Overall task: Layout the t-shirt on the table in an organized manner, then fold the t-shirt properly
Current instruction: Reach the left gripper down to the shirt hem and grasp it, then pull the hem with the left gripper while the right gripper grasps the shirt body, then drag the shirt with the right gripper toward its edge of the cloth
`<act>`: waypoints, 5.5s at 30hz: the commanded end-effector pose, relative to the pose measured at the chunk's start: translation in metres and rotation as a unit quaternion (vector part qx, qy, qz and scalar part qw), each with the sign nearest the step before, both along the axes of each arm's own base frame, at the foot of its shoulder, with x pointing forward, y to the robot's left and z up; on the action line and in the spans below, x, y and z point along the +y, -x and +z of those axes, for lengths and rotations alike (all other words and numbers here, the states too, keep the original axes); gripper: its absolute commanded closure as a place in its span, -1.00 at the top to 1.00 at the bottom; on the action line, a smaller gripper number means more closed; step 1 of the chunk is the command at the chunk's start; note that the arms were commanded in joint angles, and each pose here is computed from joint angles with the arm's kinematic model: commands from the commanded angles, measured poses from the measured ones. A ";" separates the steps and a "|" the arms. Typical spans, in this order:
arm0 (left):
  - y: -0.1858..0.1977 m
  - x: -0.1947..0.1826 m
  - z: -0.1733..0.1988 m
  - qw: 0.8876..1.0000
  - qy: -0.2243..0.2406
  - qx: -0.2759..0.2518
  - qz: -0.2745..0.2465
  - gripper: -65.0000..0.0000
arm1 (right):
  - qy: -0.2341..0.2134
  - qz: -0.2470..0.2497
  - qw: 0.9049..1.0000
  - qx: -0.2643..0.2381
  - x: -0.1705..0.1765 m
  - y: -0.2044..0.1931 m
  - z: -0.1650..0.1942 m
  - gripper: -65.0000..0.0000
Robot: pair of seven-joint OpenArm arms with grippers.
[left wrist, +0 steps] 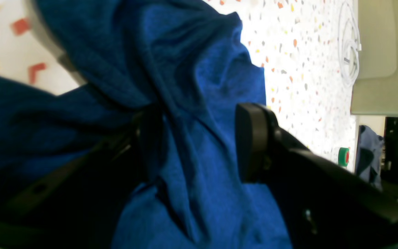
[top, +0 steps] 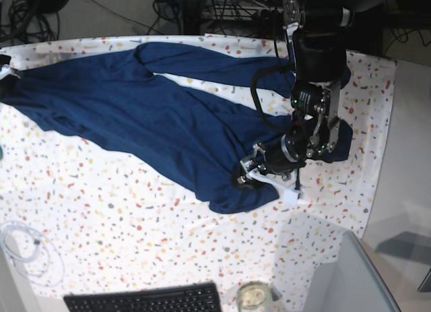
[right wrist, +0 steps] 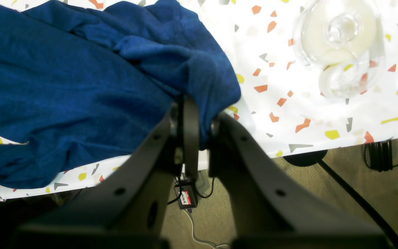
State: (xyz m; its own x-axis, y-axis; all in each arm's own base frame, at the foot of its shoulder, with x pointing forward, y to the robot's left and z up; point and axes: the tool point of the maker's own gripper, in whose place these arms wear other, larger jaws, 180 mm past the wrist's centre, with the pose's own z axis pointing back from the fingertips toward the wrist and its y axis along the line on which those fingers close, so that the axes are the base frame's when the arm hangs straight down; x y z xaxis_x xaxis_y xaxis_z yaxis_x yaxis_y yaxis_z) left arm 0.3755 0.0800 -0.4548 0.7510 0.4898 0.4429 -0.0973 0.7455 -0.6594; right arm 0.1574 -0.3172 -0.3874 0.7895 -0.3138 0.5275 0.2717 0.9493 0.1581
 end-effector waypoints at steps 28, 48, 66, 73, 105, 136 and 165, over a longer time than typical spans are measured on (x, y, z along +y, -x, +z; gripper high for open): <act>-0.156 -0.038 0.219 0.961 -0.041 -0.267 -0.061 -1.00 | 0.016 0.046 0.999 -0.020 -0.009 -0.093 0.055 -1.00; -0.079 -0.002 0.139 0.969 -0.072 -0.235 -0.041 -1.00 | 0.009 0.190 0.982 0.013 0.073 -0.068 0.010 0.28; -0.072 0.001 0.130 0.971 -0.072 -0.225 -0.038 -1.00 | -0.101 0.613 0.784 0.011 0.367 -0.011 0.004 0.29; -0.075 0.004 0.131 0.972 -0.074 -0.222 -0.030 -1.00 | -0.126 0.653 0.744 0.062 0.415 0.006 -0.032 0.29; -0.075 0.028 0.125 0.975 -0.095 -0.203 -0.003 -1.00 | 0.014 0.498 0.863 0.084 0.403 -0.029 -0.097 0.27; 0.044 0.101 0.063 0.968 -0.194 -0.159 -0.018 -1.00 | 0.057 0.383 0.916 -0.109 0.283 -0.068 0.023 -1.00; 0.077 0.083 0.070 0.968 -0.187 -0.164 -0.040 -1.00 | 0.036 0.271 0.952 -0.138 0.280 -0.310 0.060 -0.40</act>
